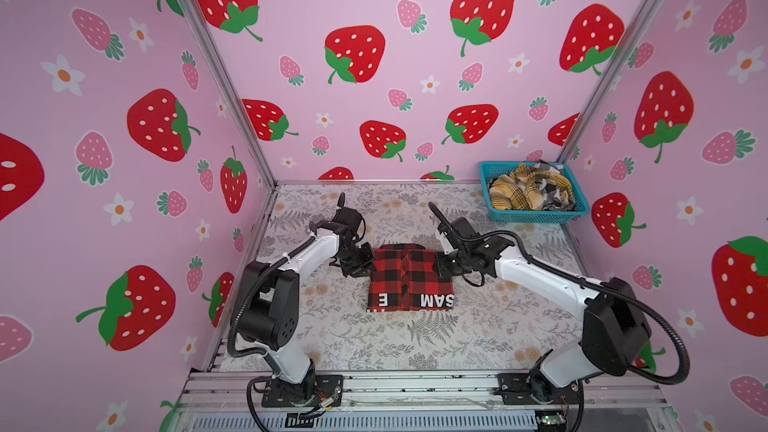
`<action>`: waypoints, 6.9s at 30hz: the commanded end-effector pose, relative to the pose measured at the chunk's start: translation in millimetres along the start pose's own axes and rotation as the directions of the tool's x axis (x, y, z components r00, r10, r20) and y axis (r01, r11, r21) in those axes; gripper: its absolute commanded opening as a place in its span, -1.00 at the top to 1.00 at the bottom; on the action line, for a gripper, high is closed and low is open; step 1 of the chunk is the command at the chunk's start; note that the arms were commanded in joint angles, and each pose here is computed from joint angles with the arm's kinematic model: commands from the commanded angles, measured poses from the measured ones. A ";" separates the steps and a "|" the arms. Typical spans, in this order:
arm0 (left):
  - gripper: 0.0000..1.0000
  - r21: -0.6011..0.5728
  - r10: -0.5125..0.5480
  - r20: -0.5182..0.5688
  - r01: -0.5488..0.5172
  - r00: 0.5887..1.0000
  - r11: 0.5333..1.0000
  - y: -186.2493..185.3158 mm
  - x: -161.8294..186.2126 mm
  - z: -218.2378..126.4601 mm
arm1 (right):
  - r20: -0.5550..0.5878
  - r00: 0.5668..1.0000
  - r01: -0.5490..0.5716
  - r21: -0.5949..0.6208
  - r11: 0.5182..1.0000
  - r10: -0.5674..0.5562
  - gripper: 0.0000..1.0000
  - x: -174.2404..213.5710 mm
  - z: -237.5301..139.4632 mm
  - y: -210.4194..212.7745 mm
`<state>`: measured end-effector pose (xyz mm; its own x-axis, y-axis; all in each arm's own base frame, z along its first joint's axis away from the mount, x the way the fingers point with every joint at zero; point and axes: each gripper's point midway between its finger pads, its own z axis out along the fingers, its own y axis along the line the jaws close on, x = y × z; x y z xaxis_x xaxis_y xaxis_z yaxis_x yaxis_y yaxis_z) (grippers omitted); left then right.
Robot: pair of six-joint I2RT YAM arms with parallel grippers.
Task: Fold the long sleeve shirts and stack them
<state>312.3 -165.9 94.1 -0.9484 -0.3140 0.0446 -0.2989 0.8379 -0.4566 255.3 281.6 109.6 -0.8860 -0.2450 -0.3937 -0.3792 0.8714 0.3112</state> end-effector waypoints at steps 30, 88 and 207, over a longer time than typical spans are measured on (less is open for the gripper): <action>0.41 0.003 0.134 0.150 -0.136 0.980 0.991 -13.3 12.5 -42.9 | 0.096 0.995 -0.031 0.006 0.999 0.030 0.26 -17.3 10.7 4.7; 1.00 0.145 -0.154 0.074 0.143 0.985 0.979 24.8 -107.1 52.2 | 0.059 0.992 -0.107 -0.058 0.993 0.111 0.59 -84.9 85.8 -57.3; 0.56 0.146 0.014 0.099 -0.028 0.995 0.989 43.6 23.8 -5.8 | -0.005 0.999 0.051 -0.014 0.999 -0.051 0.54 41.5 61.9 52.9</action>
<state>279.5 -123.6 91.9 -0.9334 -0.3393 -0.1165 -0.2277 0.8113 -0.5385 213.6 347.3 62.5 -0.8608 -0.3011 -0.4104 -0.4467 0.8334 0.3254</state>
